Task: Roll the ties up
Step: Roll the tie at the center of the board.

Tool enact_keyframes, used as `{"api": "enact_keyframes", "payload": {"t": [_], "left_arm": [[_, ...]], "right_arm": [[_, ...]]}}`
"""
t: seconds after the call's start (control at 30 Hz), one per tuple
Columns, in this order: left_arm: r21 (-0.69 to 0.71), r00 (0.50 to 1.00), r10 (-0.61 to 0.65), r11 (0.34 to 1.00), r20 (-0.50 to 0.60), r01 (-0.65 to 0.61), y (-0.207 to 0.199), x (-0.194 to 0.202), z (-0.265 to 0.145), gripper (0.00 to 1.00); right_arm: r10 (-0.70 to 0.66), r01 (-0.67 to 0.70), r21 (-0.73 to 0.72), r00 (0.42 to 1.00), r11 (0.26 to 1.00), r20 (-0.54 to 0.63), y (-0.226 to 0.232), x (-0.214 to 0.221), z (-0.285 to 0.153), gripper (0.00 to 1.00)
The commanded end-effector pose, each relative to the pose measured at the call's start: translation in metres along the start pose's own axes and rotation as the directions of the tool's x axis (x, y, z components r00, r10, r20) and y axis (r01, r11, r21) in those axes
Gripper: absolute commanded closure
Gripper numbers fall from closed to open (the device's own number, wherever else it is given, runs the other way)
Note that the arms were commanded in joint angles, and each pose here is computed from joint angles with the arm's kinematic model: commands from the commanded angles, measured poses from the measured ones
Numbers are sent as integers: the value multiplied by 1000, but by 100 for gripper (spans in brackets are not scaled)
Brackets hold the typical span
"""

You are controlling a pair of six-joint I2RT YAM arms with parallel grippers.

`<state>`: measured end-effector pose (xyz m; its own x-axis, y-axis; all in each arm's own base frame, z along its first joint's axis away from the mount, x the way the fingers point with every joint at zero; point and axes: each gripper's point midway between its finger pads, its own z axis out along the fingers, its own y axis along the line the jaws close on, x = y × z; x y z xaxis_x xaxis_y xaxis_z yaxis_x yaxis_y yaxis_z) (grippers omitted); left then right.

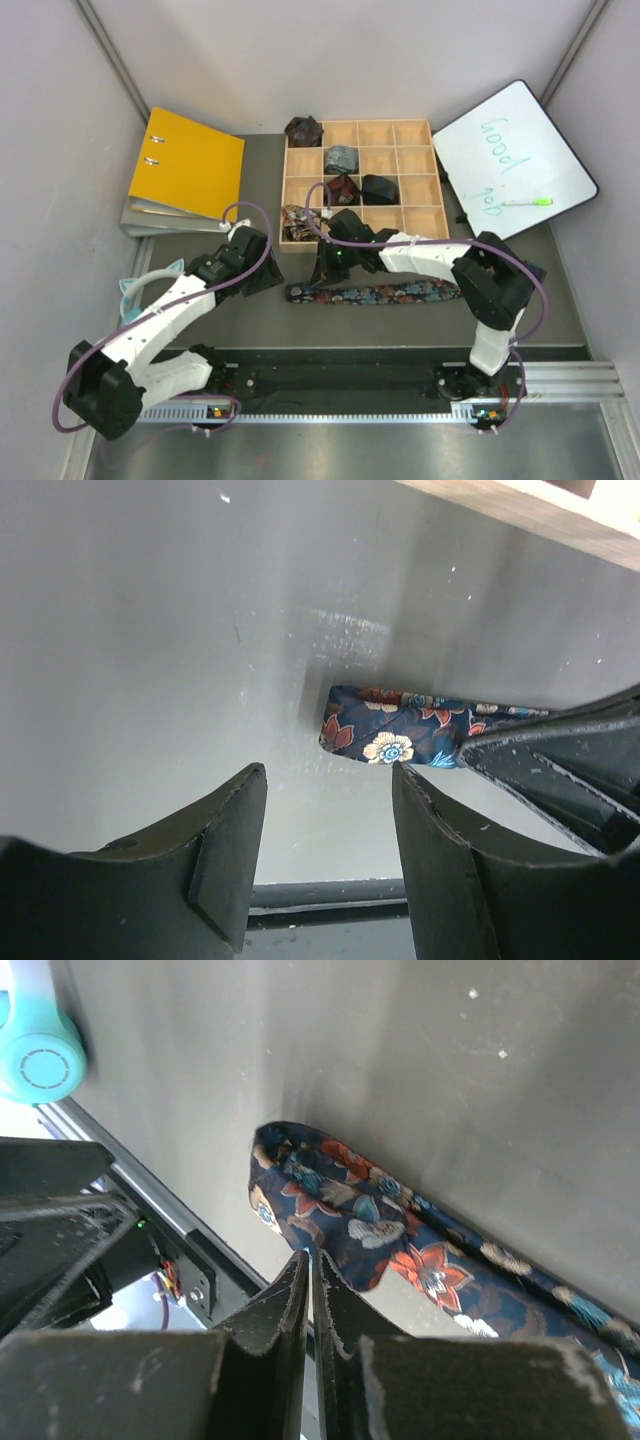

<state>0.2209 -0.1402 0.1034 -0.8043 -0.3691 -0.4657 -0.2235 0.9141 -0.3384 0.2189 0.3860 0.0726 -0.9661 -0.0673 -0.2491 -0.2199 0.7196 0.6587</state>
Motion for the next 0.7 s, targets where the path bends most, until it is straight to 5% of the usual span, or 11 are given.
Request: {"api": "enact_keyframes", "payload": {"t": [0.0, 0.67], "left_arm": [[46, 1000, 4, 999, -9, -4, -4, 2, 1, 42], [164, 996, -18, 986, -91, 33, -19, 26, 25, 41]], "right_arm": [[-19, 21, -61, 1000, 998, 23, 12, -3, 7, 95], [-8, 7, -27, 1000, 1000, -21, -18, 20, 28, 97]]}}
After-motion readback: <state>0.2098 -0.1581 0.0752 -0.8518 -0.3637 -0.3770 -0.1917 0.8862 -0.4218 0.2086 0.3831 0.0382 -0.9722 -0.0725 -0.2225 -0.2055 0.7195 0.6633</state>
